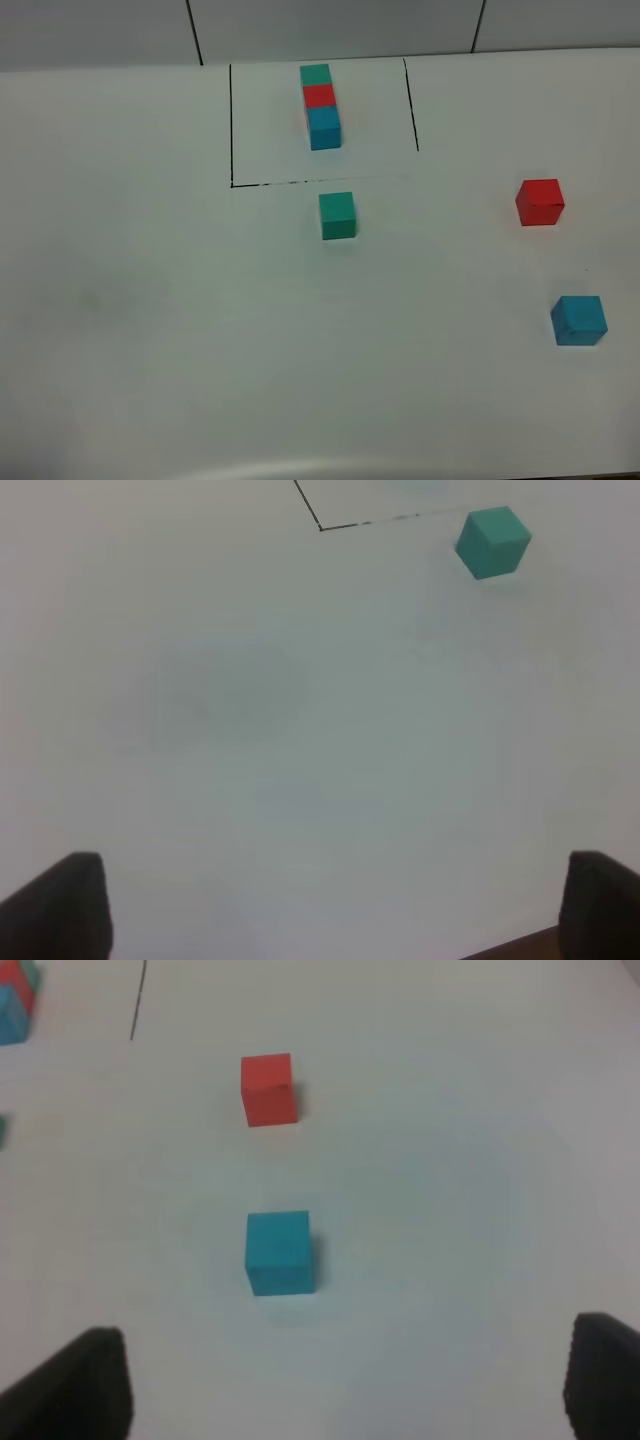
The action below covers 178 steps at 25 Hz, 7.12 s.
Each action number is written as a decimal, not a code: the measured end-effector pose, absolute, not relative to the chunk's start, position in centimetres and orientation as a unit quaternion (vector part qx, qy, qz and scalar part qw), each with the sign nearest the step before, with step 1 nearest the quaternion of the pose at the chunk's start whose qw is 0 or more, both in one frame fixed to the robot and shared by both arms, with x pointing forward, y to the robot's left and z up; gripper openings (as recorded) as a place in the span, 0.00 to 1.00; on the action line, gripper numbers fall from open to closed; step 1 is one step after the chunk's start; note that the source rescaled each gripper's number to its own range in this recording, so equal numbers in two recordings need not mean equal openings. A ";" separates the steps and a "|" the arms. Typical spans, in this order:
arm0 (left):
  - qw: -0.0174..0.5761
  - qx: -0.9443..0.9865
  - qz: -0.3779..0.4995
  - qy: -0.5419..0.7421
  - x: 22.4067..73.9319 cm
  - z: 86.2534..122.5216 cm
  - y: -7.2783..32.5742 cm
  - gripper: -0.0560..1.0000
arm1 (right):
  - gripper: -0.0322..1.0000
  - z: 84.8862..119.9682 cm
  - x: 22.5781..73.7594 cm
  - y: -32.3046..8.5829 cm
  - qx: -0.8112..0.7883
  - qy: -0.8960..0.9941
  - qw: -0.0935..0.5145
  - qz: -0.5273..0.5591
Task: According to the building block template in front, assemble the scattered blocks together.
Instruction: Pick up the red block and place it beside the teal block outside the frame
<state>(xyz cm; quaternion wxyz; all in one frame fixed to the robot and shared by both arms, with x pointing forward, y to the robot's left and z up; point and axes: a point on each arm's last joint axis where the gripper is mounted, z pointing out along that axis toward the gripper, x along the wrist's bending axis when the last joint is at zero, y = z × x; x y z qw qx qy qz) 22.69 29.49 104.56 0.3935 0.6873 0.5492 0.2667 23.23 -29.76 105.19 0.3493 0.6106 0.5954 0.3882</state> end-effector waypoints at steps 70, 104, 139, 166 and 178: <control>0.373 0.641 0.299 0.601 22.7 104.5 29.3 0.16 | 0.76 103.0 53.9 -27.1 0.672 0.713 0.095 0.174; 0.373 0.641 0.299 0.601 22.7 104.5 29.3 0.15 | 0.03 90.7 66.3 -24.0 0.648 0.759 0.040 0.051; 0.373 0.641 0.299 0.601 22.7 104.5 29.3 0.15 | 0.06 92.4 65.7 -6.6 0.009 0.999 0.041 0.032; 0.373 0.641 0.299 0.601 22.7 104.5 29.3 0.15 | 0.06 90.4 65.3 -4.0 -0.026 0.998 0.052 0.030; 0.373 0.641 0.299 0.601 22.7 104.5 29.3 0.15 | 0.06 90.3 65.2 -3.7 -0.023 0.998 0.047 0.039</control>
